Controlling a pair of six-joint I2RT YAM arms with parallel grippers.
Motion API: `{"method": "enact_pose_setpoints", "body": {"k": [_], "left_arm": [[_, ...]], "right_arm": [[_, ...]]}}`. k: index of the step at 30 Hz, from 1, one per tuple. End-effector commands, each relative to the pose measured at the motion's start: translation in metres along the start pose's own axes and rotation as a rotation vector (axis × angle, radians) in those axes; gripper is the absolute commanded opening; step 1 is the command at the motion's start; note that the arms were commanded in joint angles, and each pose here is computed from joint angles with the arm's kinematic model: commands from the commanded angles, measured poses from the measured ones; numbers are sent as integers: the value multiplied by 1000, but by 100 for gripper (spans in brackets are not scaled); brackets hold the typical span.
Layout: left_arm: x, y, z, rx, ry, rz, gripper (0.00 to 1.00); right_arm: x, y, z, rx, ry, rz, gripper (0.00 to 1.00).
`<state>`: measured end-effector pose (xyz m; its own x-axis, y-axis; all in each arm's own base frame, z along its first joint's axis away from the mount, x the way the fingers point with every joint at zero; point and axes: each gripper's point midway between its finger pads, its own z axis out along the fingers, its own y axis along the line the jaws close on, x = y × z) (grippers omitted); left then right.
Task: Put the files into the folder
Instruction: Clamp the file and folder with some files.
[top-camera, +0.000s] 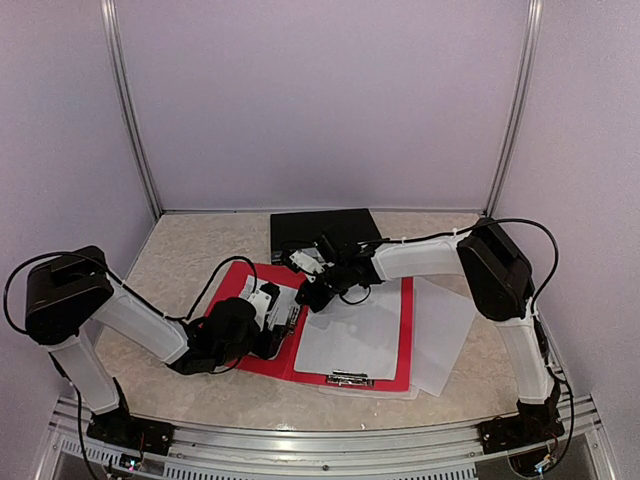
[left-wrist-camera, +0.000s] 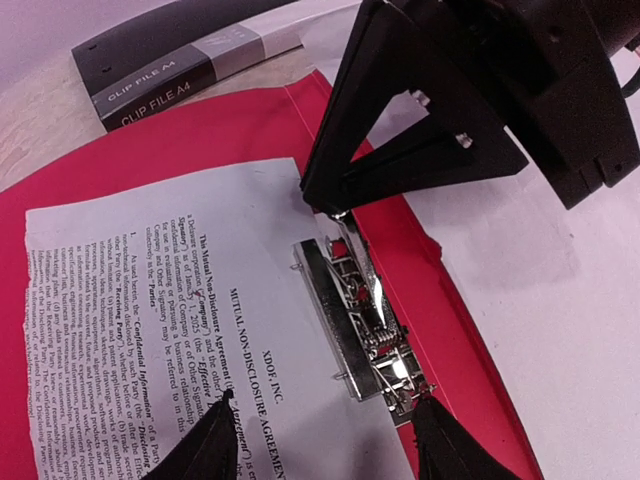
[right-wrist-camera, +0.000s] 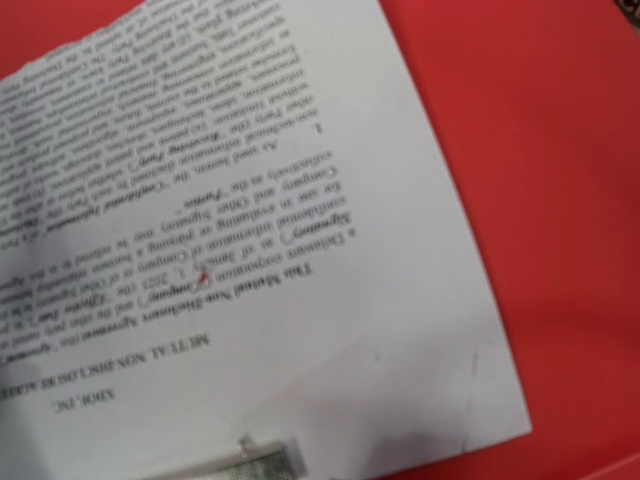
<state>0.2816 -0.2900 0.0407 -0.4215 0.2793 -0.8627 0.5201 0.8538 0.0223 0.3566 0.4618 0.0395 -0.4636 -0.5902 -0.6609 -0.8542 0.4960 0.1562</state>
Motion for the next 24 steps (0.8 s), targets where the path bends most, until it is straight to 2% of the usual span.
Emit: {"method": "enact_pose_setpoints", "body": {"k": [1, 4, 7, 13, 24], "left_arm": [[4, -6, 2, 51, 39, -45, 60], [2, -9, 2, 71, 41, -60, 74], [0, -11, 3, 81, 45, -63, 77], [2, -14, 16, 74, 74, -34, 77], [13, -14, 36, 45, 121, 17, 69]], "right_arm": [[84, -11, 17, 50, 267, 59, 0], [83, -11, 18, 49, 268, 55, 0], [83, -11, 18, 51, 268, 51, 0], [84, -11, 17, 51, 271, 50, 0], [85, -10, 17, 46, 272, 44, 0]]}}
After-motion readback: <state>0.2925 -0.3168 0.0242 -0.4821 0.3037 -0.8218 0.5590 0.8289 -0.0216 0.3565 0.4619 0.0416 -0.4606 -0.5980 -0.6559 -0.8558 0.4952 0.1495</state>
